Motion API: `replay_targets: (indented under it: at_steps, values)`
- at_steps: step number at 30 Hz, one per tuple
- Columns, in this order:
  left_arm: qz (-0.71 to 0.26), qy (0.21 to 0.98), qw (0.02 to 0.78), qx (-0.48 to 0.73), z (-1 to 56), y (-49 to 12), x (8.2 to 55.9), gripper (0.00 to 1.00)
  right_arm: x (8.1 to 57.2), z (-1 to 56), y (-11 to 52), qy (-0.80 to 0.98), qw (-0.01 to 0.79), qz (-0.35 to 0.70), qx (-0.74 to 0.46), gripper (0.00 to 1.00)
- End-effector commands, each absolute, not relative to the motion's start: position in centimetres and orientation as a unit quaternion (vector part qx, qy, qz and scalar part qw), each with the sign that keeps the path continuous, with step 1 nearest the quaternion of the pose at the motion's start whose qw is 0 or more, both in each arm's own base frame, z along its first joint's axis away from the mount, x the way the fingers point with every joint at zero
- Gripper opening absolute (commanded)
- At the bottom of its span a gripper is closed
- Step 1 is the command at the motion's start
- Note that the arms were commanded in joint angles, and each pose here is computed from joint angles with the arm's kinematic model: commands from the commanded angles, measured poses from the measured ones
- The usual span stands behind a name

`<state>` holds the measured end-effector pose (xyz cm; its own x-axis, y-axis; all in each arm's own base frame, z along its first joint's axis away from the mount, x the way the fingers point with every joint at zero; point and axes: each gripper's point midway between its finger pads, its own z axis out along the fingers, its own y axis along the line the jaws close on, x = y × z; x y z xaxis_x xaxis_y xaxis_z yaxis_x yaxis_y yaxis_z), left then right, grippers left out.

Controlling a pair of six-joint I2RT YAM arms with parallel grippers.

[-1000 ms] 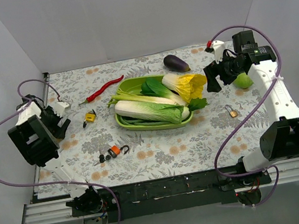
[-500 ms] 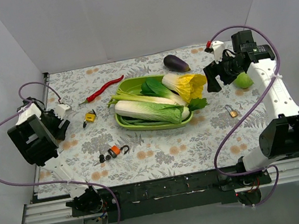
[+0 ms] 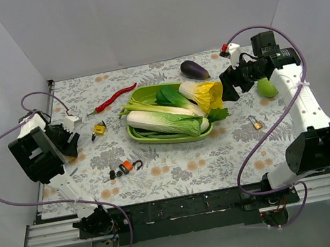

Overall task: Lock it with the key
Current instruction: Pick up the lock from the center of the board.

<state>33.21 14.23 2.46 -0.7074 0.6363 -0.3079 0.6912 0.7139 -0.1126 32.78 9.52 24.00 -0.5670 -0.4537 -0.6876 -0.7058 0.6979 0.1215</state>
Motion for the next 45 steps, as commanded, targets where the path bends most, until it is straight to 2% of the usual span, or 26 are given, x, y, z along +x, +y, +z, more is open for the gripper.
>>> replay_targets:
  at_steps: [1, 14, 22, 26, 33, 39, 45]
  values:
    - [-0.123, 0.909, 0.158, 0.366, 6.8, 11.5, 34.0, 0.12, 32.4, 27.3, 12.1, 0.814, 0.373, 0.211, -0.391, 0.94]
    - [-0.155, 0.875, 0.203, 0.411, 15.1, 3.2, 37.6, 0.09, 30.4, 30.7, 14.9, 0.731, 0.449, 0.218, -0.465, 0.94]
    - [-0.181, 0.819, 0.252, 0.482, 21.6, -9.0, 37.1, 0.08, 27.7, 32.6, 18.0, 0.648, 0.500, 0.219, -0.531, 0.95]
    - [-0.228, 0.789, 0.265, 0.506, 24.2, -15.4, 34.7, 0.08, 26.2, 33.5, 20.3, 0.589, 0.533, 0.212, -0.569, 0.96]
    - [-0.357, 0.723, 0.232, 0.544, 27.7, -26.1, 26.4, 0.08, 22.5, 35.4, 23.7, 0.446, 0.586, 0.169, -0.655, 0.96]
    - [-0.449, 0.679, 0.184, 0.551, 30.0, -30.4, 20.5, 0.08, 17.9, 33.7, 25.7, 0.352, 0.568, 0.167, -0.724, 0.95]
    - [-0.493, 0.638, 0.168, 0.567, 31.1, -31.2, 17.3, 0.09, 14.1, 30.9, 26.5, 0.317, 0.519, 0.184, -0.772, 0.92]
